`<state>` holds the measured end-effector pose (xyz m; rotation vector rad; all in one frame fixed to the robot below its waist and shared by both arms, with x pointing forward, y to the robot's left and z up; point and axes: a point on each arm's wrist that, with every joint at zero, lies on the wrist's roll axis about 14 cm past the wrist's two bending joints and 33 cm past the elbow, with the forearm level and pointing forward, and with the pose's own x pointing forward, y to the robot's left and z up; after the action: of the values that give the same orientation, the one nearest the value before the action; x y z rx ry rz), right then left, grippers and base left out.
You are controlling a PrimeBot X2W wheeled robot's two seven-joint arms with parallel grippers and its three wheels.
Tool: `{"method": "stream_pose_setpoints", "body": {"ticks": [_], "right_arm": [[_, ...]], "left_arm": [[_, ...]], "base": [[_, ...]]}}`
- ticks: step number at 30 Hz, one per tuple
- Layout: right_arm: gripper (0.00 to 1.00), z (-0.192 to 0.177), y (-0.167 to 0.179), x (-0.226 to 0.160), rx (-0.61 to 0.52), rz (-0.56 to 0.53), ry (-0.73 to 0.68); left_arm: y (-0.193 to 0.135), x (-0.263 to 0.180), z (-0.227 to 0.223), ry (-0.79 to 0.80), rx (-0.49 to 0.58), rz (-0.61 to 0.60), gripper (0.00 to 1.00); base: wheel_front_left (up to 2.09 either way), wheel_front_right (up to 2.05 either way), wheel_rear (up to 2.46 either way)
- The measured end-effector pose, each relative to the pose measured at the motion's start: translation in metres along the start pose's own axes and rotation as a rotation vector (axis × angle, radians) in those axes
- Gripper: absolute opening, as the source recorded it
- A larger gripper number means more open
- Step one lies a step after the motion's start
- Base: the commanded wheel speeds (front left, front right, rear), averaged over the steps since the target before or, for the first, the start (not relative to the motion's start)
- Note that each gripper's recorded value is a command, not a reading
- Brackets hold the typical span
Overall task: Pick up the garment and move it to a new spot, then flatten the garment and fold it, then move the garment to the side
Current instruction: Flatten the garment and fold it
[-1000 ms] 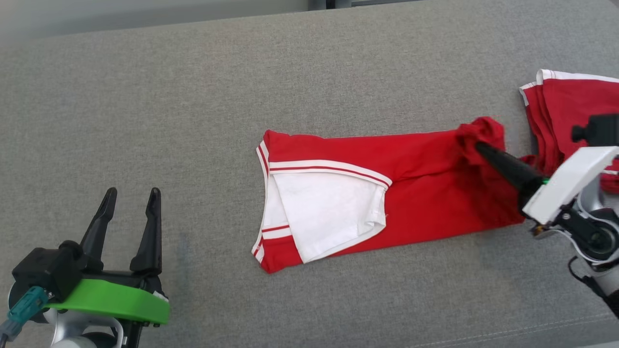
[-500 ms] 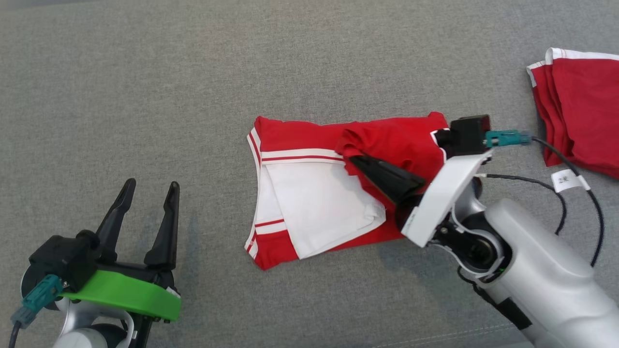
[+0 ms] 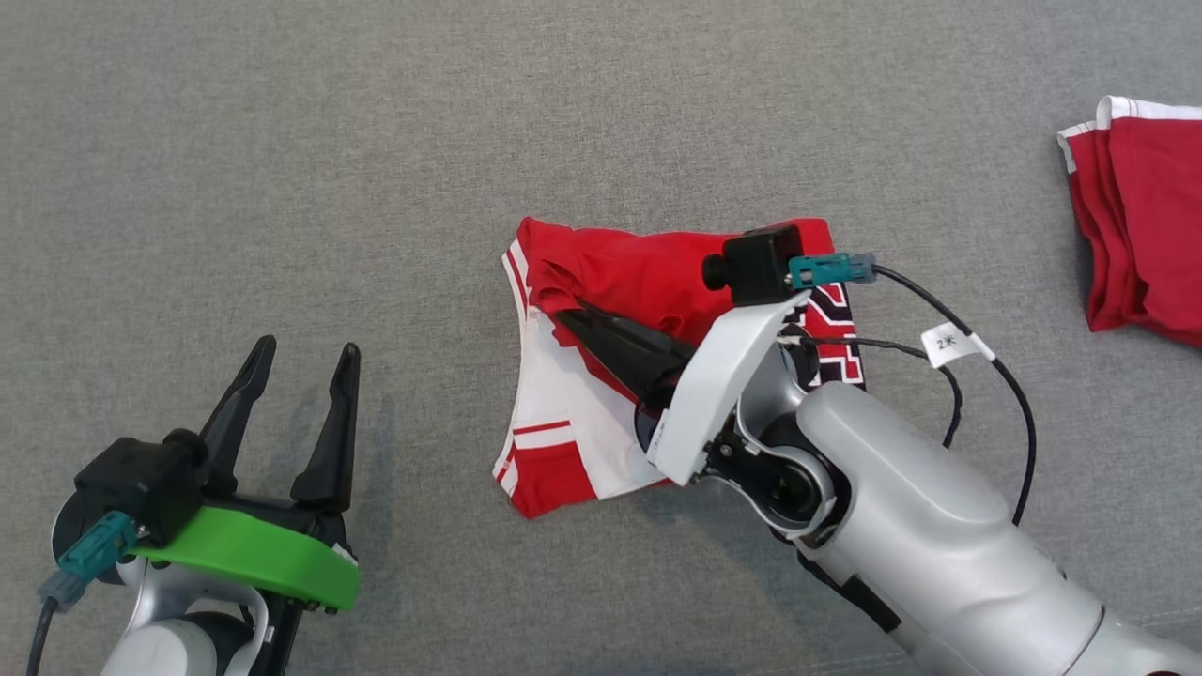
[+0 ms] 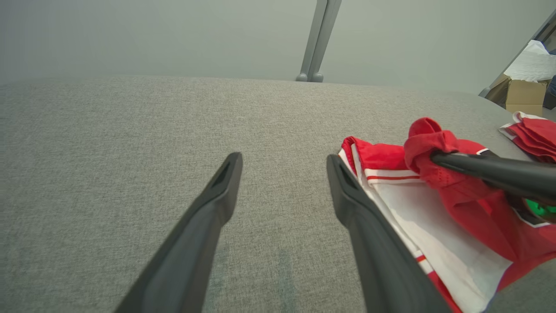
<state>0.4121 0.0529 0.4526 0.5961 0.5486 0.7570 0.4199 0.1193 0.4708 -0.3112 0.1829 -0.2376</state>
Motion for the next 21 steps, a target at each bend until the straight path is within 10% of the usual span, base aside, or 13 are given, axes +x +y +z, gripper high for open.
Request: {"method": "stream_pose_setpoints", "body": {"ticks": [18,19,21], "right_arm": [[0.0,-0.012,-0.014,0.011,-0.066,-0.058,0.05],[0.04,-0.013,-0.014,0.012,-0.068,-0.059,0.054],[0.48,-0.015,-0.015,0.012,-0.07,-0.062,0.054]], "left_arm": [[0.004,-0.003,-0.004,0.014,0.002,0.017,1.0],[0.004,-0.003,-0.004,0.016,0.002,0.017,1.0],[0.005,-0.004,-0.005,0.017,0.001,0.018,1.0]], "base": [[0.0,0.0,0.0],[0.0,0.0,0.0],[0.0,0.0,0.0]]}}
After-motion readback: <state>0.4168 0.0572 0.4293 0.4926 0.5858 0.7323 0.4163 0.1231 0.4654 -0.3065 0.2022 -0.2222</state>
